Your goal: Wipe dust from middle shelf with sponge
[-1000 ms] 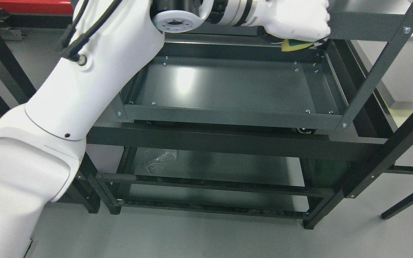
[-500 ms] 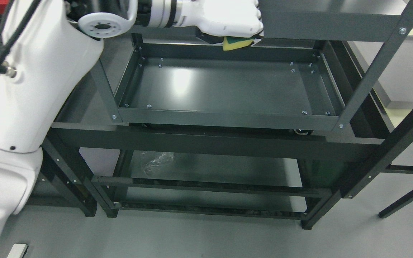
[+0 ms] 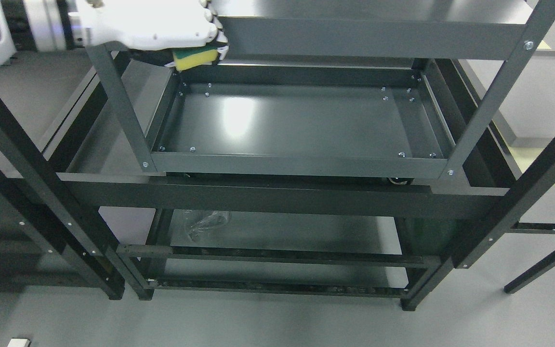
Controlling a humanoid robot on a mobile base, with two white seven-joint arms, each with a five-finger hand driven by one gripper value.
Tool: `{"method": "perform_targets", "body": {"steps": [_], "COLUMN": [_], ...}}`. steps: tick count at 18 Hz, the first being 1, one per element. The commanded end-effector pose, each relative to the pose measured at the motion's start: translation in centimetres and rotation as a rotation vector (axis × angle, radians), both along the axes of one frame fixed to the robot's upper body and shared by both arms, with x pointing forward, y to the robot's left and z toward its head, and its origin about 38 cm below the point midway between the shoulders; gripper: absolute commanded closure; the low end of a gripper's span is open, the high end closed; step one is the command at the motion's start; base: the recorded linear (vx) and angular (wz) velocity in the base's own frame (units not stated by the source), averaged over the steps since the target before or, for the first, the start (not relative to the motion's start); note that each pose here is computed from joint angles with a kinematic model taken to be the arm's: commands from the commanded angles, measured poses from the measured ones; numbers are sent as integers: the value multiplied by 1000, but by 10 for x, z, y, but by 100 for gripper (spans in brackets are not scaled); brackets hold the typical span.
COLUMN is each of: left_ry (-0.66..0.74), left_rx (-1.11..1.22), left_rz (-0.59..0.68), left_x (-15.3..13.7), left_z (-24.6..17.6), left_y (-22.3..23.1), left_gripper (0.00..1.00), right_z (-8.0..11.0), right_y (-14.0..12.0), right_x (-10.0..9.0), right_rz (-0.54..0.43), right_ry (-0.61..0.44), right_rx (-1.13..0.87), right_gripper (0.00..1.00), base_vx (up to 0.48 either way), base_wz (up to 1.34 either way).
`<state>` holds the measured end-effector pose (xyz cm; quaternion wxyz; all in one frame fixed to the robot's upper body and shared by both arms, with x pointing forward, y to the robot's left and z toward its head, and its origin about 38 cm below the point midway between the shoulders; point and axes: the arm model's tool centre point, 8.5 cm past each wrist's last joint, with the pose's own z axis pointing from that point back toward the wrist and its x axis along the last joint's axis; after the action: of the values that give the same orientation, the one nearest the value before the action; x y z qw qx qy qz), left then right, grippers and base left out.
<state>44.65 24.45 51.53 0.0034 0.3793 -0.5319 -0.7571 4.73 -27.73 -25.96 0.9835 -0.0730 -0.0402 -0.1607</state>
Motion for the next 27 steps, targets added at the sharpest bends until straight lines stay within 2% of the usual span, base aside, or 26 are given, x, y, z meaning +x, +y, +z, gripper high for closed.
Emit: {"method": "perform_targets", "body": {"steps": [1, 2, 4, 8, 11, 13, 15, 17, 19, 22, 27], "left_ry": [-77, -63, -75, -207, -288, -279, -232, -189, -160, -155, -112], "left_rx": [-121, -155, -249, -424, -468, -434, -353, -299, -245, -150, -19], "left_rz": [376, 412, 366, 45, -246, -439, -556, -600, -616, -538, -610], "left_x": [-67, -70, -76, -87, -84, -82, -72, -62, -60, -37, -30], "left_z": [36, 31, 32, 75, 121, 139, 140, 138, 132, 117, 53], "left_y": [184, 203, 209, 154, 67, -18, -114, -197, -254, -279, -320], "left_gripper": [99, 99, 99, 100, 99, 99, 100, 100, 100, 100, 100], "right_z": [1, 1, 1, 1, 1, 1, 1, 1, 1, 1, 1], "right_y": [-10, -10, -10, -10, -10, -10, -10, -10, -10, -10, -10], "right_x": [-1, -1, -1, -1, -1, -1, -1, -1, -1, -1, -1], "right_rz": [-5, -5, -5, -5, -5, -5, -5, -5, -5, -5, -3], "right_ry": [52, 52, 52, 52, 52, 52, 52, 52, 52, 52, 52], "right_rx": [3, 2, 2, 2, 2, 3, 3, 2, 2, 3, 3], "right_gripper": [0, 0, 0, 0, 0, 0, 0, 0, 0, 0, 0], "base_vx": [16, 14, 10, 0, 0, 0, 0, 0, 0, 0, 0], "base_wz": [0, -3, -6, 0, 0, 0, 0, 0, 0, 0, 0]}}
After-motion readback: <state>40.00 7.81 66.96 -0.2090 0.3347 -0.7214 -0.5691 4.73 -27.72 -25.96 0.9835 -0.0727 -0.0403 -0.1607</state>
